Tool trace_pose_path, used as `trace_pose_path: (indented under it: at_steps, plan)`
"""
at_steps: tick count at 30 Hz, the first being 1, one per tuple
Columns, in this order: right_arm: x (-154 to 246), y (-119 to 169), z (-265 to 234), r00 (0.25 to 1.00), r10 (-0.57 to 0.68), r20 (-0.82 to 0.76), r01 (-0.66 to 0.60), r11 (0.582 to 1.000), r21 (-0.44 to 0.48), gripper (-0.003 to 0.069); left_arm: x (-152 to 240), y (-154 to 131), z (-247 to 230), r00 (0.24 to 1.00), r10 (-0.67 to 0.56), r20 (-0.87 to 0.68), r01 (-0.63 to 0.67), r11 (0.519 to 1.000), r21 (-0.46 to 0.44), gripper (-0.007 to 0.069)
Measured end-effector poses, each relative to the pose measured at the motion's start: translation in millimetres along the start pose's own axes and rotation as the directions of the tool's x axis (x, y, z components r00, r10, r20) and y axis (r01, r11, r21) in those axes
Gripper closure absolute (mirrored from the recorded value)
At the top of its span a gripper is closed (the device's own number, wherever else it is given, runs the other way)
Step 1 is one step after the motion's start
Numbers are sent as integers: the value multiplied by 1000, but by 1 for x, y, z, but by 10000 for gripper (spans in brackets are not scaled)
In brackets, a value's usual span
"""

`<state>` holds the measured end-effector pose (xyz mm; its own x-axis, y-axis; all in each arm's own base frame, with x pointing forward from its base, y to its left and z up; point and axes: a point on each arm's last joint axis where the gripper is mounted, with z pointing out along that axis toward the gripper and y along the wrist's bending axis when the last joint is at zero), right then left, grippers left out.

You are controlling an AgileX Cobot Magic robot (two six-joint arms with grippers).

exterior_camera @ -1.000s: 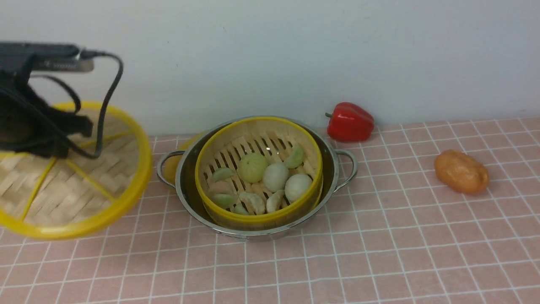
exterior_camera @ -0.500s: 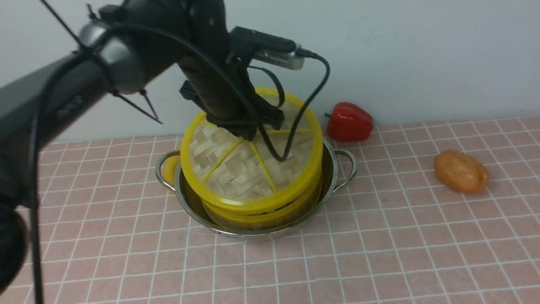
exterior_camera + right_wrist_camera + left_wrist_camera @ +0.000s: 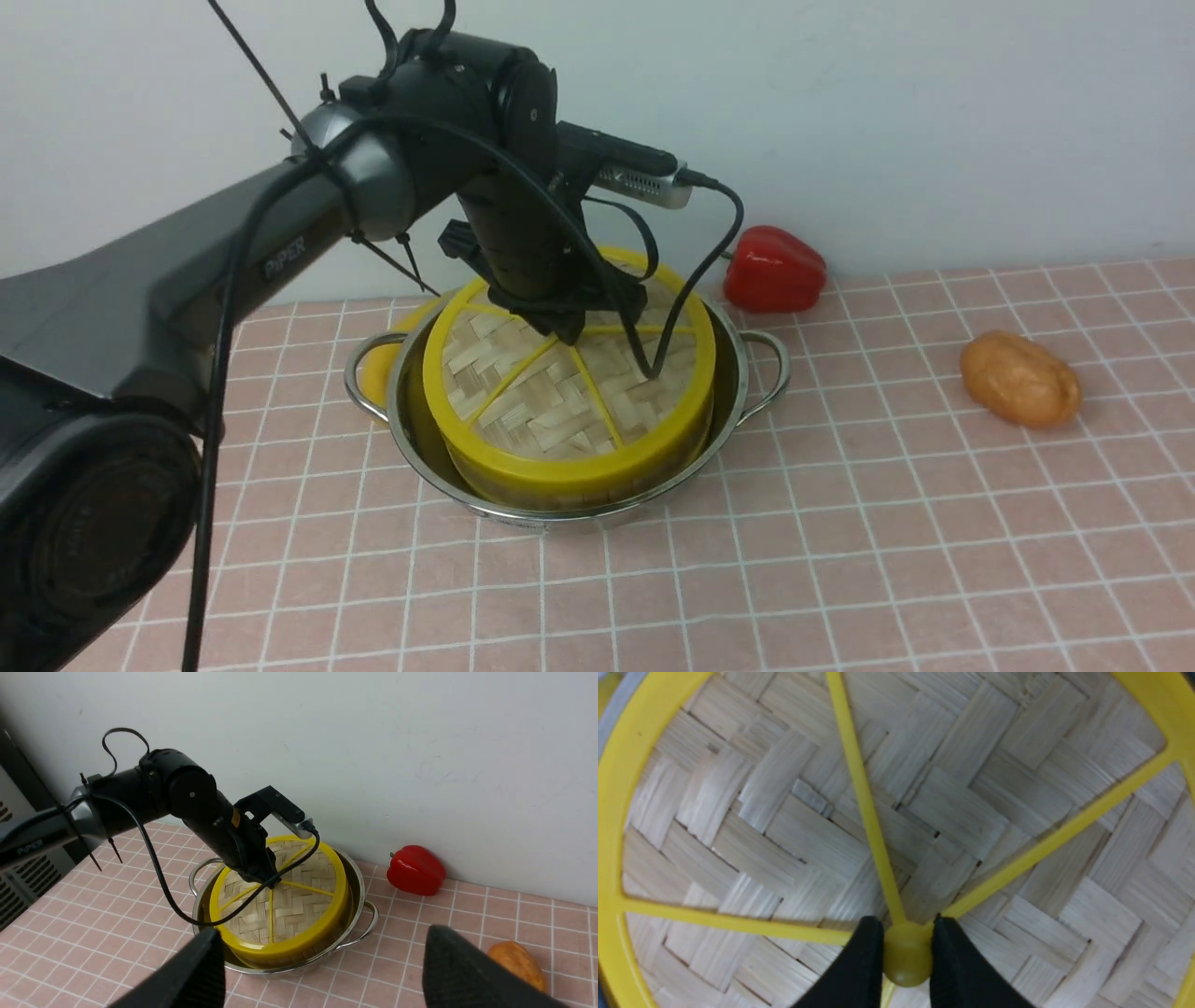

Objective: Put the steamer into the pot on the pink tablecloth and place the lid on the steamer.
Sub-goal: 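Place the yellow bamboo steamer lid onto the steamer in the pot with the left gripper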

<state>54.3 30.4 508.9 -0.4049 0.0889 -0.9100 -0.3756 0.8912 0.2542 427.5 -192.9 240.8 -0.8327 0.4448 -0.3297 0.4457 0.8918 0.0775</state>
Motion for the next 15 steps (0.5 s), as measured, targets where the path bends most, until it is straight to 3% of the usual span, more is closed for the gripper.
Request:
trace_pose_path:
  at_steps: [15]
  plan:
    - [0,0,0,1000,17,0,-17,1000,0,116,-1,1,3,1000,-25,3,25,1000,-8,509]
